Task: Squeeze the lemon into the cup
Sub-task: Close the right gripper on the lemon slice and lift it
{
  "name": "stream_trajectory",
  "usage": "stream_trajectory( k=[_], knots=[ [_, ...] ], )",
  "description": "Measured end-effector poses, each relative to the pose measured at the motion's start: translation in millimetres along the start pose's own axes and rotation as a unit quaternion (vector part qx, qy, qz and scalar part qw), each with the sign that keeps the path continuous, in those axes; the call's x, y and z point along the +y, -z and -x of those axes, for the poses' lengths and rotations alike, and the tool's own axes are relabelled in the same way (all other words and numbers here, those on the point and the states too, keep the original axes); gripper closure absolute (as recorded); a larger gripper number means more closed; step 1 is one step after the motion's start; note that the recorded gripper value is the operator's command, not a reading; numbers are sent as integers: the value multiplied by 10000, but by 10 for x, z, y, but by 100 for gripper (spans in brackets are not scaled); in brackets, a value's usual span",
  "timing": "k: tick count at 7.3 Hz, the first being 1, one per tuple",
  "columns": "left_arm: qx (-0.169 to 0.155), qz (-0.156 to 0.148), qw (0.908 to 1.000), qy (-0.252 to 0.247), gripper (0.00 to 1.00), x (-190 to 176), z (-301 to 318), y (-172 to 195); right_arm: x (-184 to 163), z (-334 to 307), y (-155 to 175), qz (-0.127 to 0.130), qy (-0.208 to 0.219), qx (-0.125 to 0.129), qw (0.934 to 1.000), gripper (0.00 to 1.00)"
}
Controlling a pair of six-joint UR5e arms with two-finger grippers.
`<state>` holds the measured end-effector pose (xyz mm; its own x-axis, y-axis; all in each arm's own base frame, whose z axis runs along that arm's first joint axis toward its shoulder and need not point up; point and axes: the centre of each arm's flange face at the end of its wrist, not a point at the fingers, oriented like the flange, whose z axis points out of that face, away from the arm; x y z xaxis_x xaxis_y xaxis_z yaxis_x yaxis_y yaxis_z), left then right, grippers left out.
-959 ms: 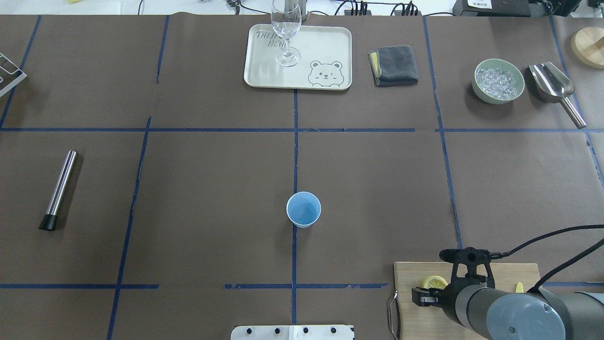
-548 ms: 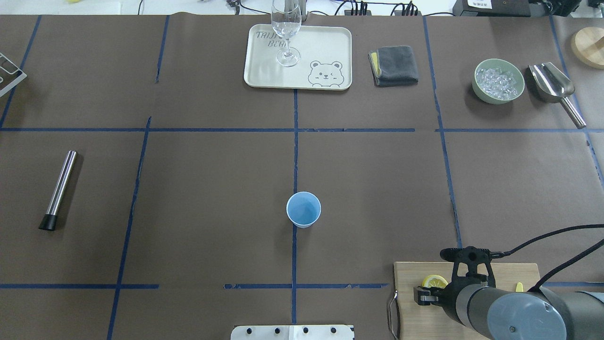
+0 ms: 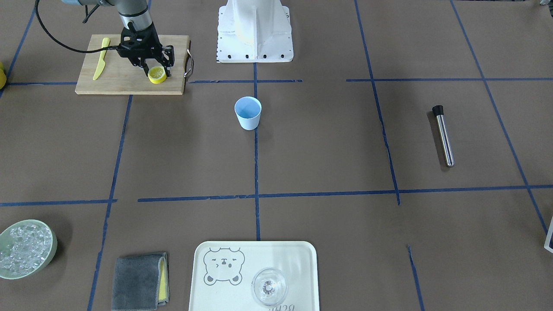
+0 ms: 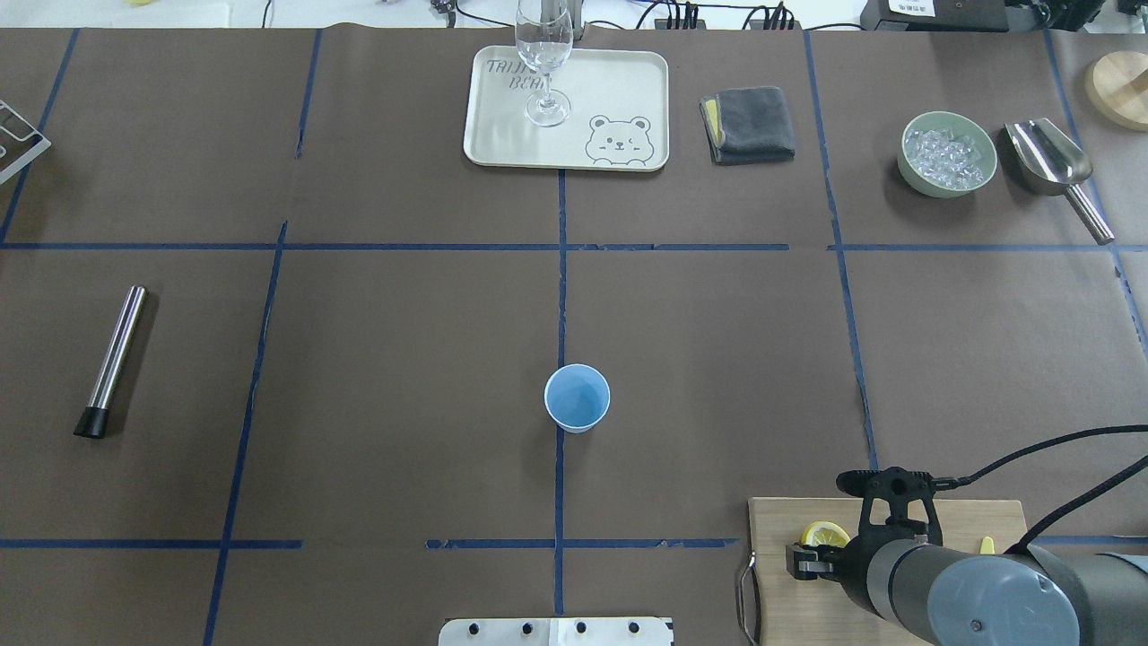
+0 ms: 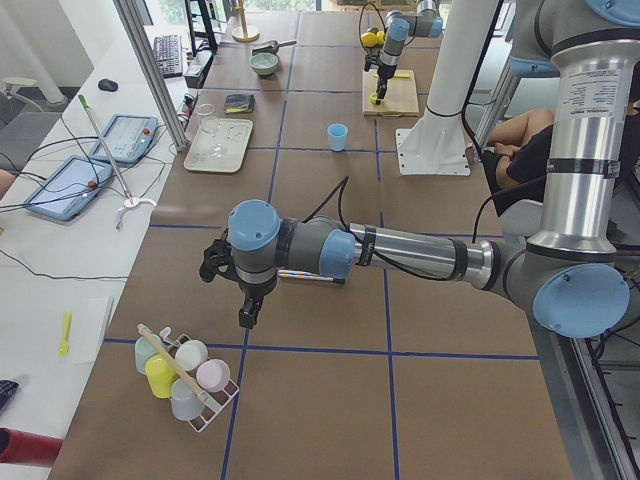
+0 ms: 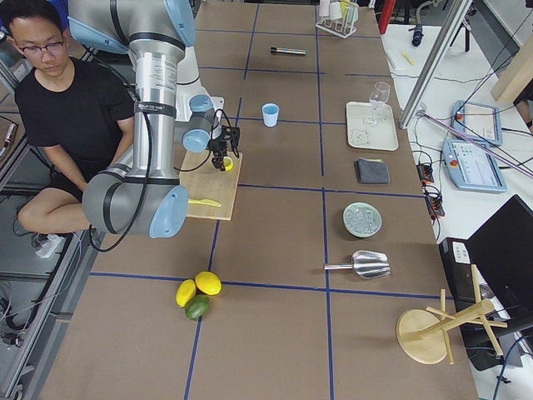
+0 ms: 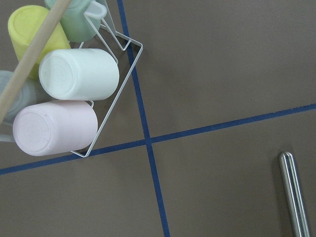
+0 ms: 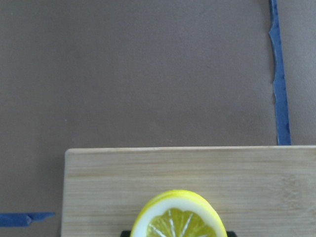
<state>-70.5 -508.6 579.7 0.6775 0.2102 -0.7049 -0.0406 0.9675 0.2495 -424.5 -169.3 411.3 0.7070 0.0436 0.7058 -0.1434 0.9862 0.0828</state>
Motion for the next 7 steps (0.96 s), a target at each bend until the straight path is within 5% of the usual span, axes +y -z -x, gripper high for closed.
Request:
stream_trajectory(
  k=[7],
  knots=[
    [-8,-43,10000,-32,0,-9,-6,7,-54,53,337,3,-36,-184,9998,51]
  ],
)
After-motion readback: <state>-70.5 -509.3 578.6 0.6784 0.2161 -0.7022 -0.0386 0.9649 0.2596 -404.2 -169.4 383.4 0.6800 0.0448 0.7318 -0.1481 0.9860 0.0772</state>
